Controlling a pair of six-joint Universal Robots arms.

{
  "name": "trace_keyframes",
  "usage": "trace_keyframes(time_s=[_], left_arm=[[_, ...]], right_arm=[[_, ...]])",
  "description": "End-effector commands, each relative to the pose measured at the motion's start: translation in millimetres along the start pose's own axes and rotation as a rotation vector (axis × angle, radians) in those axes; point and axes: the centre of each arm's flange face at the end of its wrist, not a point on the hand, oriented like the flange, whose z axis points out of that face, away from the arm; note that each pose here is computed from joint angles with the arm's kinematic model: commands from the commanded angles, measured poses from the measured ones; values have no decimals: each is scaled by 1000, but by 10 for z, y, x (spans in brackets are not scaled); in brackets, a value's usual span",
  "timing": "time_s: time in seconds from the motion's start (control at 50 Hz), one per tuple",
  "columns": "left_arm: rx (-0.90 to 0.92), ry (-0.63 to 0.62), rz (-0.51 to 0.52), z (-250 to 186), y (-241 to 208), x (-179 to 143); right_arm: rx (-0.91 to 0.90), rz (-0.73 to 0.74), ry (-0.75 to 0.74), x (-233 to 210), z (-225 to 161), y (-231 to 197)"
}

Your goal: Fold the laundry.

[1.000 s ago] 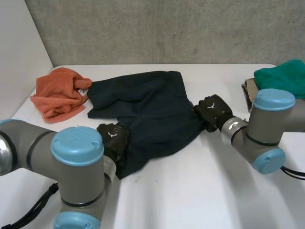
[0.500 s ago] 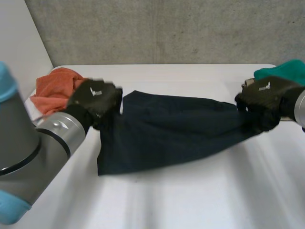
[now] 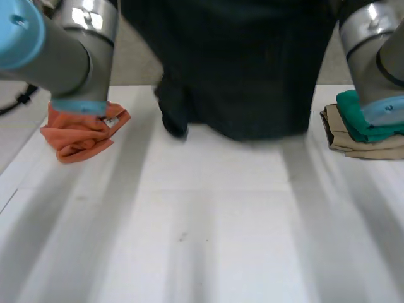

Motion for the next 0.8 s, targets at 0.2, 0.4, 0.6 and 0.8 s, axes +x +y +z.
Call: trace_keyframes(time_s=[0.2,0.4,0.6,0.8], left_arm=[[-313,79,-104,-691,756,200],[-729,239,-133,-2027,1381,652],[-878,349,-150,-2499,854,529],[-1171,691,-89,-3032,-8,361]], right_arm=[[-75,81,-155,-473,-189,562],[-461,84,-386,-1061,-955,1666],[-799,27,-567,-932,-1607,1318],[-1163,-194,-823,-488,-2111,766]])
